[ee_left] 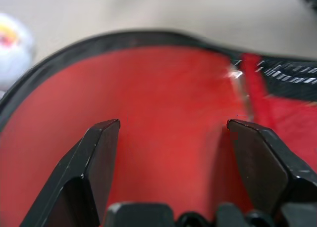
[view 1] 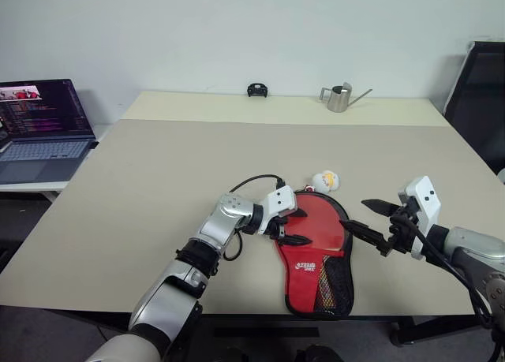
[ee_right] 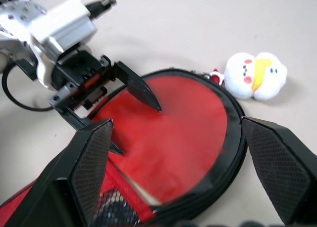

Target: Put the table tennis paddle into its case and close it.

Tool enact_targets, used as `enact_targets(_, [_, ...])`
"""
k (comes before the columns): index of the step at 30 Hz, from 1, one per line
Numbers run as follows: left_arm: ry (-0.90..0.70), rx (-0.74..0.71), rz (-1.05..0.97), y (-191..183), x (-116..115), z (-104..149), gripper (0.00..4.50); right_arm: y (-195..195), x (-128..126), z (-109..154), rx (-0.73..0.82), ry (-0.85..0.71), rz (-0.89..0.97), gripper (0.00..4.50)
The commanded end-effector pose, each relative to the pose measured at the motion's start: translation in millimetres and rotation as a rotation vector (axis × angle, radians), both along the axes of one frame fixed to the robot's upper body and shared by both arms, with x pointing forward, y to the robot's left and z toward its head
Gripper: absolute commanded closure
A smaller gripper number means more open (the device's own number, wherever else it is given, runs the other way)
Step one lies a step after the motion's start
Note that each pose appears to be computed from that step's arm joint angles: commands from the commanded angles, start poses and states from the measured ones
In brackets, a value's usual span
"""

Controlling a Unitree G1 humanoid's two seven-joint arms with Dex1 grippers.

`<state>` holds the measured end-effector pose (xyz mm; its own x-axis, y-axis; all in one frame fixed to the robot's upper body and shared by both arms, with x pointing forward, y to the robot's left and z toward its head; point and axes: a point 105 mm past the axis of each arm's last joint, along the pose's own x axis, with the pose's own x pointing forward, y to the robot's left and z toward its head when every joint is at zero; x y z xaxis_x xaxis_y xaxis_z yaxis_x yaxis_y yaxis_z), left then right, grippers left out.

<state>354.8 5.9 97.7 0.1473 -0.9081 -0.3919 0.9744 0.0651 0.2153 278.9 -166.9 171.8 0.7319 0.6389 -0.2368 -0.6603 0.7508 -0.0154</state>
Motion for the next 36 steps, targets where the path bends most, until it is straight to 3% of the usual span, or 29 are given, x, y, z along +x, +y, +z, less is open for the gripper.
enact_targets(1, [-0.024,0.003,0.019,-1.2,4.3,-0.8,0.74,-0.1,4.6,7.3,-0.017,-0.031,0.0,0.0])
enact_targets(11, [0.018,-0.003,-0.018,-5.6,-11.4,-12.8,0.74,7.4,98.0,18.3,0.065,-0.037,-0.147,0.0])
enact_targets(18, [0.028,0.005,-0.022,-3.8,-16.6,-15.5,0.74,17.5,146.6,0.1,0.044,-0.044,-0.215,0.0])
enact_targets(27, [0.034,0.006,-0.004,-0.9,-20.3,-15.9,0.74,25.2,178.0,-21.0,-0.011,-0.062,-0.27,0.0])
enact_targets(36, [0.037,0.014,0.004,2.1,-24.2,-16.0,0.74,24.5,181.2,-47.7,-0.067,0.001,-0.289,0.0])
